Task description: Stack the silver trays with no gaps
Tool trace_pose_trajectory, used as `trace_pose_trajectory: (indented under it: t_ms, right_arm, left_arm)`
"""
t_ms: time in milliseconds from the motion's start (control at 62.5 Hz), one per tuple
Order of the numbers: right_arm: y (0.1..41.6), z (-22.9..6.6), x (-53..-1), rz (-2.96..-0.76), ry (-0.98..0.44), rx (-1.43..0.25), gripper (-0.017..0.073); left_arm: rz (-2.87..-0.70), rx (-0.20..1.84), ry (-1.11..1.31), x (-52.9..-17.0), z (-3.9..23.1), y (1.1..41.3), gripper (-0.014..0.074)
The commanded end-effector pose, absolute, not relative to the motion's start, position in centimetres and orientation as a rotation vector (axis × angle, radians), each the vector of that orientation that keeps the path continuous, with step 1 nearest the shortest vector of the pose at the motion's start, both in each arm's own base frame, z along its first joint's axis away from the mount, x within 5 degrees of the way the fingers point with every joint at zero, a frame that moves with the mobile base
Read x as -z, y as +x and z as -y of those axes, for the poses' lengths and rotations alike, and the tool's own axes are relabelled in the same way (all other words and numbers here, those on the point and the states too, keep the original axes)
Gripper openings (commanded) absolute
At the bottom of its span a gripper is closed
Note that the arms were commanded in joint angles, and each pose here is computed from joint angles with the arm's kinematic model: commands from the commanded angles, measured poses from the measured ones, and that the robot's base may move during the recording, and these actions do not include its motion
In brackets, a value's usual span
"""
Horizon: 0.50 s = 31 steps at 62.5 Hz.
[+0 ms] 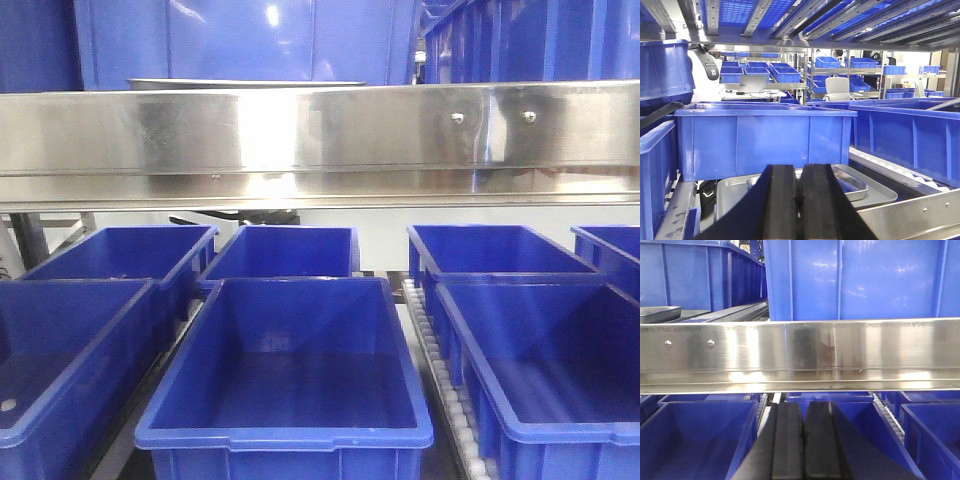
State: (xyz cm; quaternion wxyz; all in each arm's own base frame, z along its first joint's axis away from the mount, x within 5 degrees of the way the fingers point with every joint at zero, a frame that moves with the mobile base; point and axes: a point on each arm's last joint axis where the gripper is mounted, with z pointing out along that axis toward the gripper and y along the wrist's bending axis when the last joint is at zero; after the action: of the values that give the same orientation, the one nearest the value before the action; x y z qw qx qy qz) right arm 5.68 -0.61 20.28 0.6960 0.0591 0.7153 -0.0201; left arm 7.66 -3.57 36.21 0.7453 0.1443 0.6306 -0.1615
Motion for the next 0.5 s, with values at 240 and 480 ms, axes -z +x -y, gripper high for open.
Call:
trace_pose_trajectory:
  t_ms: [240, 480]
  right_arm:
    - [5.62, 0.60, -20.43, -1.577, 0.116, 0.059, -0.0079]
    - [5.62, 0.60, -20.43, -1.577, 0.116, 0.059, -0.0079]
  left_arm:
    - [-1.363, 0.368, 0.315, -36.31, 3.57, 7.48, -0.0016]
    - [-1.363, 0.366, 0.316, -36.31, 3.57, 7.48, -0.0016]
